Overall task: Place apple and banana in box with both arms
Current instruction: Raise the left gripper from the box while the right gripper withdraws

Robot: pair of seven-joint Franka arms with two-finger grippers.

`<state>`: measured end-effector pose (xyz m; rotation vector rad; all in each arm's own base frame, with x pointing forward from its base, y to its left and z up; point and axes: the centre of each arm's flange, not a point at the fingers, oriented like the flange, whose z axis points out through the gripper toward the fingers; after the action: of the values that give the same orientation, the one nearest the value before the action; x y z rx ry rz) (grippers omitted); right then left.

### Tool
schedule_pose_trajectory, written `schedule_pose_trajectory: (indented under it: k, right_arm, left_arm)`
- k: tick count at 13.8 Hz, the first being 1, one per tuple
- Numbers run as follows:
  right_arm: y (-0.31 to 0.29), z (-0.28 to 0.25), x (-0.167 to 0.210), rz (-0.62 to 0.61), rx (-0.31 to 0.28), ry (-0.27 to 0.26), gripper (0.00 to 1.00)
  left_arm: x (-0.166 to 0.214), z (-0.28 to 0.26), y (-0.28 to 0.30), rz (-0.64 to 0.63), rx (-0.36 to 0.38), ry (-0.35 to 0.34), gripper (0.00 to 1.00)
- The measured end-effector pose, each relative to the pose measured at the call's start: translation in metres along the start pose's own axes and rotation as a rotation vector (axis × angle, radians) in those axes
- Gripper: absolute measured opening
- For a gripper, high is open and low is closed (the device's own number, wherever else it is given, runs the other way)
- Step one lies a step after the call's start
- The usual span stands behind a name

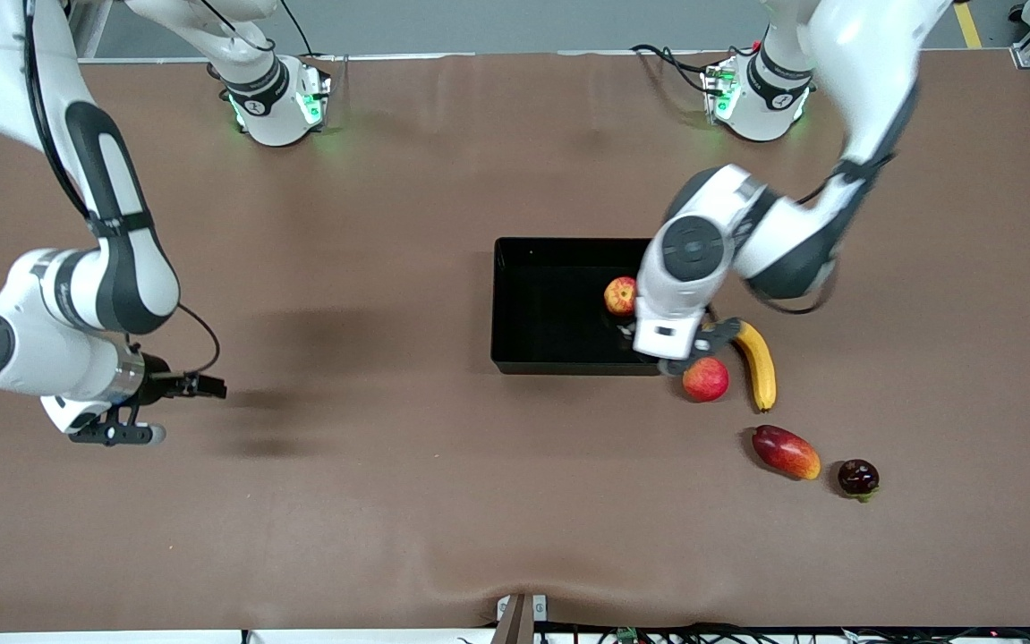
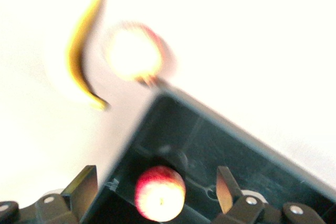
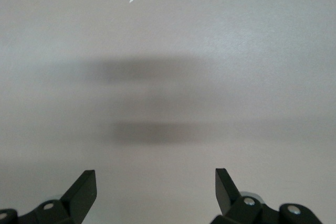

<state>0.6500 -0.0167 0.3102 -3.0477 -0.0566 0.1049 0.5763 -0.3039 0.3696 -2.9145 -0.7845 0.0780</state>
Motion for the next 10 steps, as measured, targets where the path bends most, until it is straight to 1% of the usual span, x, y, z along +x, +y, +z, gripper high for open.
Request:
schedule_pose_trajectory:
  k: [2, 4, 6, 7, 9, 10]
  right_arm:
    - [0.001, -0.028, -0.019, -0.090, 0.004, -0.004, 1.00]
    - [0.000, -0.062, -0.034, -0.144, 0.010, -0.009, 1.00]
    - [-0.007, -0.092, -0.044, -0.175, 0.014, -0.003, 1.00]
    - [-0.013, -0.108, -0.049, -0.190, 0.018, -0.013, 1.00]
    - [-0.029, -0.148, -0.055, -0.221, 0.029, -0.048, 1.00]
    - [-0.037, -0.170, -0.057, -0.235, 0.031, -0.057, 1.00]
  left_arm:
    - [0.045, -0.035, -0.037, 0.045, 0.007, 0.015, 1.00]
    - [0.091, -0.029, -0.080, 0.083, 0.026, -0.011, 1.00]
    - [0.126, 0.005, -0.120, 0.087, 0.051, -0.065, 1.00]
    - [0.136, 0.028, -0.131, 0.077, 0.049, -0.085, 1.00]
    - [0.142, 0.078, -0.142, 0.061, 0.003, -0.091, 1.00]
    - [0.140, 0.103, -0.146, 0.054, -0.026, -0.089, 1.00]
